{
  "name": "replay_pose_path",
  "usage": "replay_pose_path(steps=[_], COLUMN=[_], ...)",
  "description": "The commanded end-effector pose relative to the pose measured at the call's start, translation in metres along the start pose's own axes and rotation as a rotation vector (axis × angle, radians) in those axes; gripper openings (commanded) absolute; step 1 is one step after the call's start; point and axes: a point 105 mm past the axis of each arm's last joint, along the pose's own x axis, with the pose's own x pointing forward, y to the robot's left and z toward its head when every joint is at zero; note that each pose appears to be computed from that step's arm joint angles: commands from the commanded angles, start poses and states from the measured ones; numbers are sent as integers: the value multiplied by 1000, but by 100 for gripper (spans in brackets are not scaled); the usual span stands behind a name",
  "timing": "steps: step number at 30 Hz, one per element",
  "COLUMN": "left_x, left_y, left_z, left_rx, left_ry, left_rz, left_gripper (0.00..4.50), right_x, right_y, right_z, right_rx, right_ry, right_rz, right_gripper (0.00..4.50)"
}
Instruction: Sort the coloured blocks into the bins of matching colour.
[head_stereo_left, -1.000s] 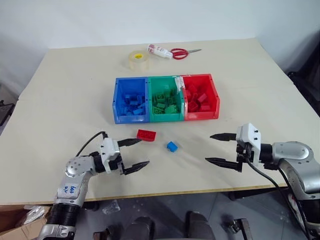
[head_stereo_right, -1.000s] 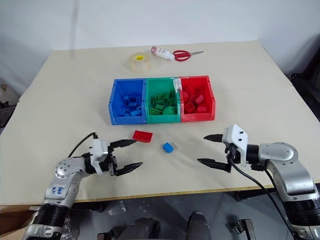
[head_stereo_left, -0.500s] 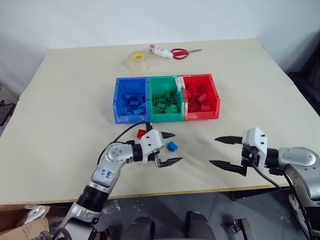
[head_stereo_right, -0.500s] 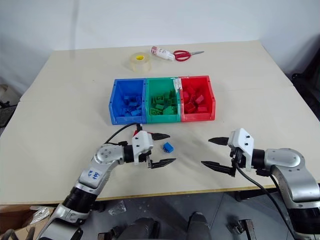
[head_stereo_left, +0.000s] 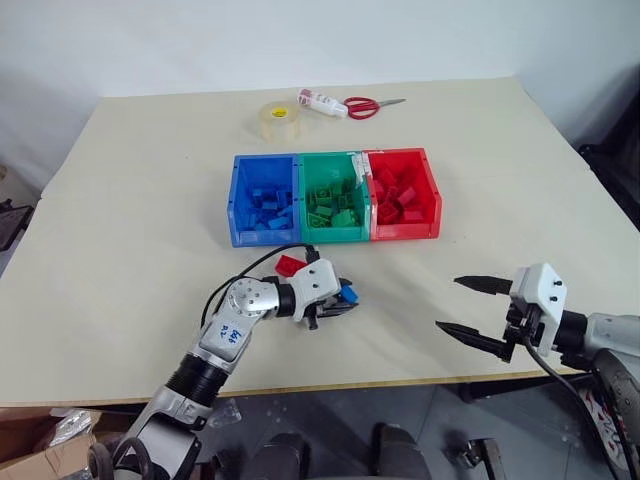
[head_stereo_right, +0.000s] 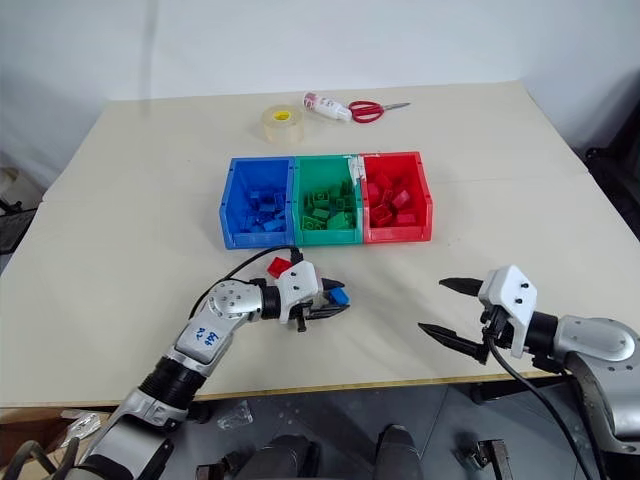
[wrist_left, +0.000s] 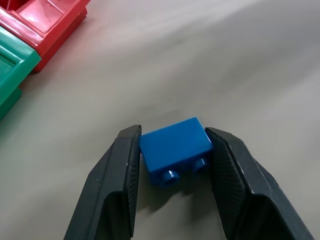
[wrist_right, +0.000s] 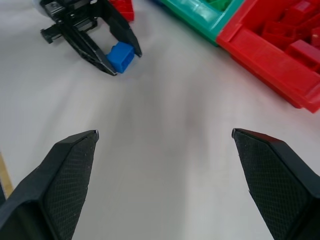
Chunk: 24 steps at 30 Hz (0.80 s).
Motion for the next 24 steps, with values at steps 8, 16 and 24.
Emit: replay_pose_path(steps=[8,16,24], left_x=[-16,-63,-113], left_y=[28,82,136], left_z=[62,86,79], left_rx=[63,2,-7], left_ry=[-296,-367,-277], left_rz=[133,546,914], left_gripper=[163,163,267], right_x=[-3,-1,8], right_y=[-8,-14,-20], right_z=[14,14,19], right_rx=[-50,-49,-61], right_ry=[-24,-26,-41], right_rz=[-17,-11,23], right_gripper=[450,450,450])
